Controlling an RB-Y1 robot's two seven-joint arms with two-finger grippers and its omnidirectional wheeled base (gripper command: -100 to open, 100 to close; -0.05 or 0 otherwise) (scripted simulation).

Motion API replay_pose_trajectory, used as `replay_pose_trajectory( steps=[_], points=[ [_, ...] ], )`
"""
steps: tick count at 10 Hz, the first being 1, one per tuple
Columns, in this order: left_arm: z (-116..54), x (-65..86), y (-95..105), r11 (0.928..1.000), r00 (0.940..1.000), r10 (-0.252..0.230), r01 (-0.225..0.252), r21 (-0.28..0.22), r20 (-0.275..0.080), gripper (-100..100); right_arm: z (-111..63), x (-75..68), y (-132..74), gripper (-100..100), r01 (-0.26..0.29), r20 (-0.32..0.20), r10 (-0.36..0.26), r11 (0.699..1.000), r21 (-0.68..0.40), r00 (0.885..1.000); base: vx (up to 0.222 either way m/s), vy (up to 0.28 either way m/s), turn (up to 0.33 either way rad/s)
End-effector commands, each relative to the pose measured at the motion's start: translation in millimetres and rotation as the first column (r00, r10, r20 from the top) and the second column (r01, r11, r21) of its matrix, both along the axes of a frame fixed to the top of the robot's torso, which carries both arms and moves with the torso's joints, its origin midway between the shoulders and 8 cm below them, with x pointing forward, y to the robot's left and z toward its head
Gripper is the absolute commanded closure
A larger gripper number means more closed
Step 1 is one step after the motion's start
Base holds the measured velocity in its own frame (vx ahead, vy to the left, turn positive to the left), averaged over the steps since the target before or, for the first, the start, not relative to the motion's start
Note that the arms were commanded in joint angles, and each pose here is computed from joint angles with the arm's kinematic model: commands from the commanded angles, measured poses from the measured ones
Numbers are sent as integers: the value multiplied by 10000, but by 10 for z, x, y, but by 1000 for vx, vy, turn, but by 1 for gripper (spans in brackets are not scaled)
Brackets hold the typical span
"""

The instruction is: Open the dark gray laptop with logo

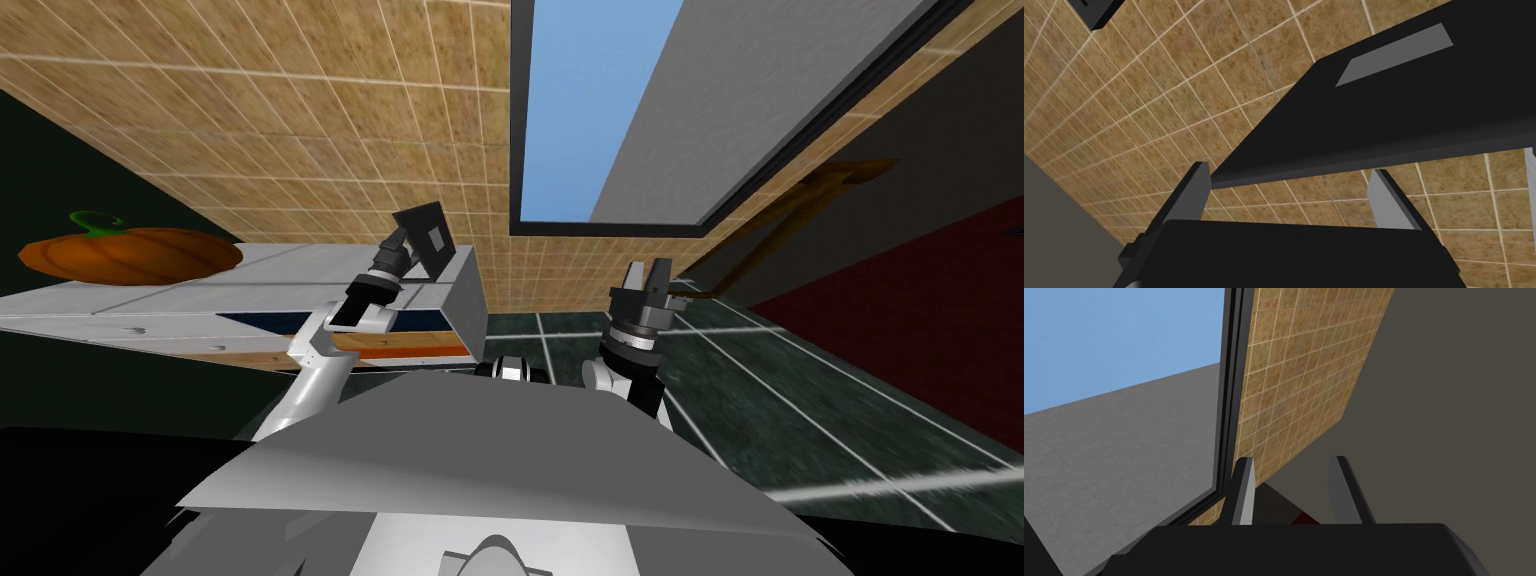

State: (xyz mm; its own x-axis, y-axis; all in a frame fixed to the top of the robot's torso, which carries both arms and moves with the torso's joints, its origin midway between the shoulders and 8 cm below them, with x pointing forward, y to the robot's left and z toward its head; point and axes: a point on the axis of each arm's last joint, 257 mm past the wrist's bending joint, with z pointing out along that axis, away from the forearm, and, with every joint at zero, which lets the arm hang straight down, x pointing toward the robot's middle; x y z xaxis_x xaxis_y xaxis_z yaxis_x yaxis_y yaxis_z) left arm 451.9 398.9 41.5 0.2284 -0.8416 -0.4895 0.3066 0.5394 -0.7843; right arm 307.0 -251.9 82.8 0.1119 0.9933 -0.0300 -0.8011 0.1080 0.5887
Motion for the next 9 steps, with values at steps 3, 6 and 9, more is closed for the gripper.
replay_pose_trajectory(
  steps=[3,6,9],
  points=[
    [-60,19,72,9970,10000,-14,16,-771,32,100,0,0,0,0,0,0,0,10000,-1,10000,-12,8,-5],
    [-76,48,198,9725,9997,-113,158,-2325,208,100,0,0,0,0,0,0,0,10000,-1,10000,3,3,22],
    [-109,78,308,9233,9988,-228,374,-3823,427,100,0,0,0,0,0,0,0,10000,-1,10000,-1,2,15]
  ],
)
